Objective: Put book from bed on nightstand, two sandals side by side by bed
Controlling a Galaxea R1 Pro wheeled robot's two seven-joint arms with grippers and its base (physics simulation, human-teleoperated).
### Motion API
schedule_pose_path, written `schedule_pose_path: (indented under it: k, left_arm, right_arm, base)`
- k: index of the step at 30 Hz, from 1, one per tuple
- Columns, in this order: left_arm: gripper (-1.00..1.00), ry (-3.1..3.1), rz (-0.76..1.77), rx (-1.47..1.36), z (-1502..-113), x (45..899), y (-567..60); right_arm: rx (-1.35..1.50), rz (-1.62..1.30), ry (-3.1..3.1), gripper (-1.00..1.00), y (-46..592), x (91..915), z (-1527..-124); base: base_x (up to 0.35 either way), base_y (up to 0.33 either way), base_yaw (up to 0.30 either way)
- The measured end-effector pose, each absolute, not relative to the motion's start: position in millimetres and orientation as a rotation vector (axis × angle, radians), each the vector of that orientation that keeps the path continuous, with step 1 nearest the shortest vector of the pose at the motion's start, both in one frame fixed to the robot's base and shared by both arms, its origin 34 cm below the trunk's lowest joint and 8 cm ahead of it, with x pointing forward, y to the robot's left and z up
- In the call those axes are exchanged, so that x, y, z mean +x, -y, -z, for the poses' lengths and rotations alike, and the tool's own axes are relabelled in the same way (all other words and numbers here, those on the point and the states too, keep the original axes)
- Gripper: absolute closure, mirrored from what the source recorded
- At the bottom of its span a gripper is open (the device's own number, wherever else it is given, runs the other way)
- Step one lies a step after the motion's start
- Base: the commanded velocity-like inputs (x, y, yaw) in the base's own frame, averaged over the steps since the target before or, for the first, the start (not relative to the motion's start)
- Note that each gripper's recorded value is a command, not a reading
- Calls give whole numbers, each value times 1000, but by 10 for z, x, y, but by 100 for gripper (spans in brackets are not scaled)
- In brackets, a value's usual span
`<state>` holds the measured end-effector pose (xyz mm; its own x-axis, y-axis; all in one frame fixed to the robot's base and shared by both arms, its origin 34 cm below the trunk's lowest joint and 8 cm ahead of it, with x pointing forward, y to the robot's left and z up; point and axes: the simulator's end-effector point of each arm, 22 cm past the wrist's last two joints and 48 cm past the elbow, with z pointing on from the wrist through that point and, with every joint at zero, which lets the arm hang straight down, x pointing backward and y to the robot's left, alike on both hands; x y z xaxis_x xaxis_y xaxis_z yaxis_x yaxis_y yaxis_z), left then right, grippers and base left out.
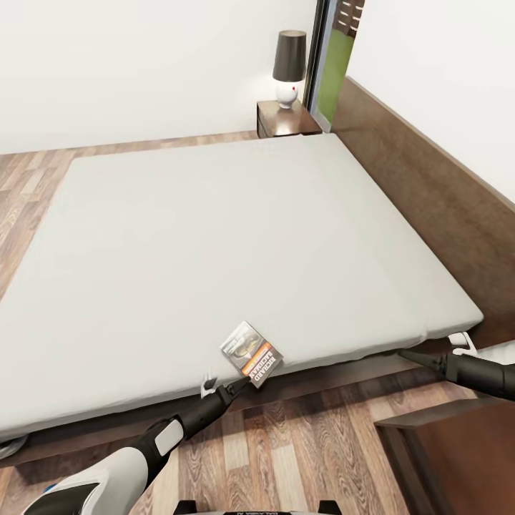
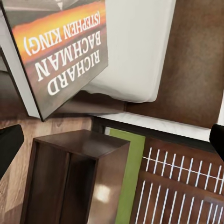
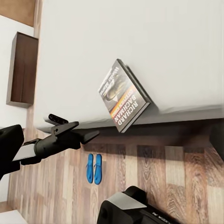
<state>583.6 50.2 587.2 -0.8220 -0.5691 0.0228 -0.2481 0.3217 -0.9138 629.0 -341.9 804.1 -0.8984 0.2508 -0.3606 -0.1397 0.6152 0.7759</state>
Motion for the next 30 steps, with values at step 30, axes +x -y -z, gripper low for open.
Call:
schedule_pose_path:
  k: [30]
  left_arm:
    - [-100,-2290,1500,-732,-5431,5855,-500]
  right_arm:
    - [87,-1208,-2403,-100,3418,6310,-7603]
  base:
    - [0,0,0]
